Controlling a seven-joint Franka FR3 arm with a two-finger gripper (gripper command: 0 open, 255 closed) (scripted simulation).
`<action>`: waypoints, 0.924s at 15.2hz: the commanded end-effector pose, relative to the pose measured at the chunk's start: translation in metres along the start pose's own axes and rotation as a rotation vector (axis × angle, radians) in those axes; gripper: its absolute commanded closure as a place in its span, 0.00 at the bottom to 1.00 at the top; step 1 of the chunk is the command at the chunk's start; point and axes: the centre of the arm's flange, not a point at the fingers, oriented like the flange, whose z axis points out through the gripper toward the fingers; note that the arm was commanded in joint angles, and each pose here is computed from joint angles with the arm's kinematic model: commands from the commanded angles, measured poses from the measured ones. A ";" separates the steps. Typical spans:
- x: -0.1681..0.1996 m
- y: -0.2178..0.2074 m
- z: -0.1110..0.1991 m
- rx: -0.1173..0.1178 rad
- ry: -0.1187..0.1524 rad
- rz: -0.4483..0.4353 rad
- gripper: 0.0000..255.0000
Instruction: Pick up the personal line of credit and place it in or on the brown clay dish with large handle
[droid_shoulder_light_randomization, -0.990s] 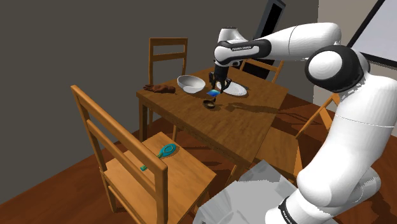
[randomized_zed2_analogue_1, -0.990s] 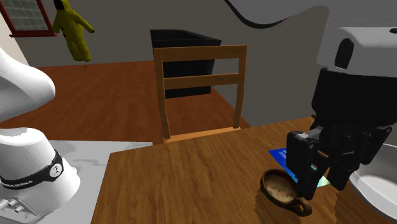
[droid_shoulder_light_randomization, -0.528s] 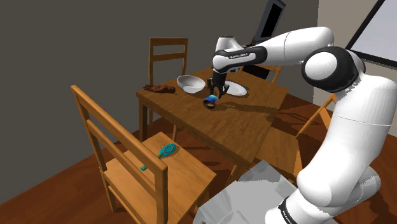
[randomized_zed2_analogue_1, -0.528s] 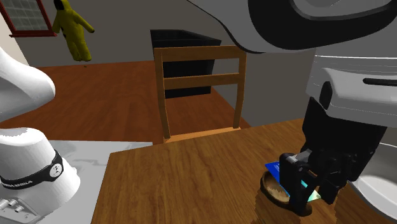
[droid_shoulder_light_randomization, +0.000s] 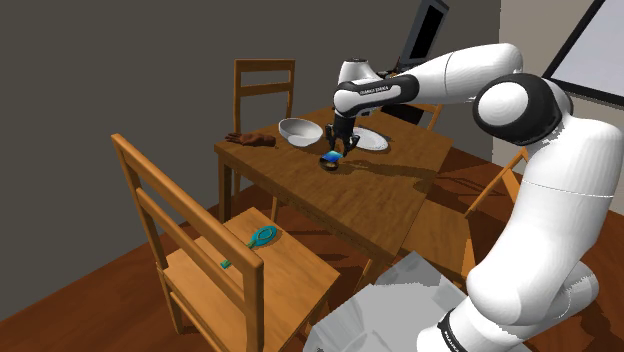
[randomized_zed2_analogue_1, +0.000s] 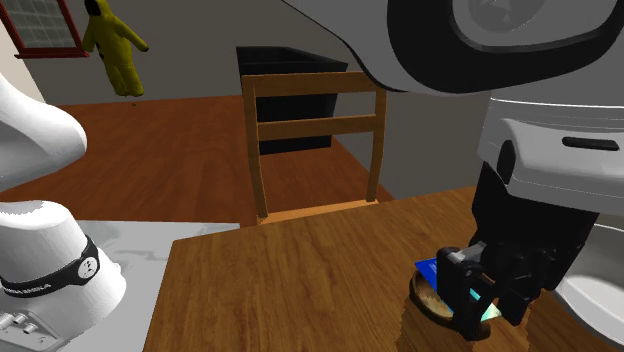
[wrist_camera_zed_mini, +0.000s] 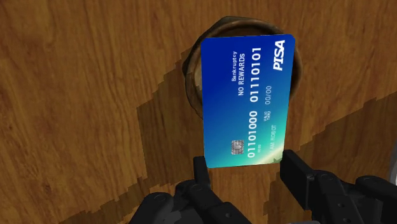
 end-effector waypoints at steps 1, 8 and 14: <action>0.000 0.000 0.000 0.000 0.000 0.000 0.00; 0.000 0.000 -0.026 0.000 0.000 0.000 0.00; 0.000 0.000 -0.050 0.000 0.000 0.000 0.00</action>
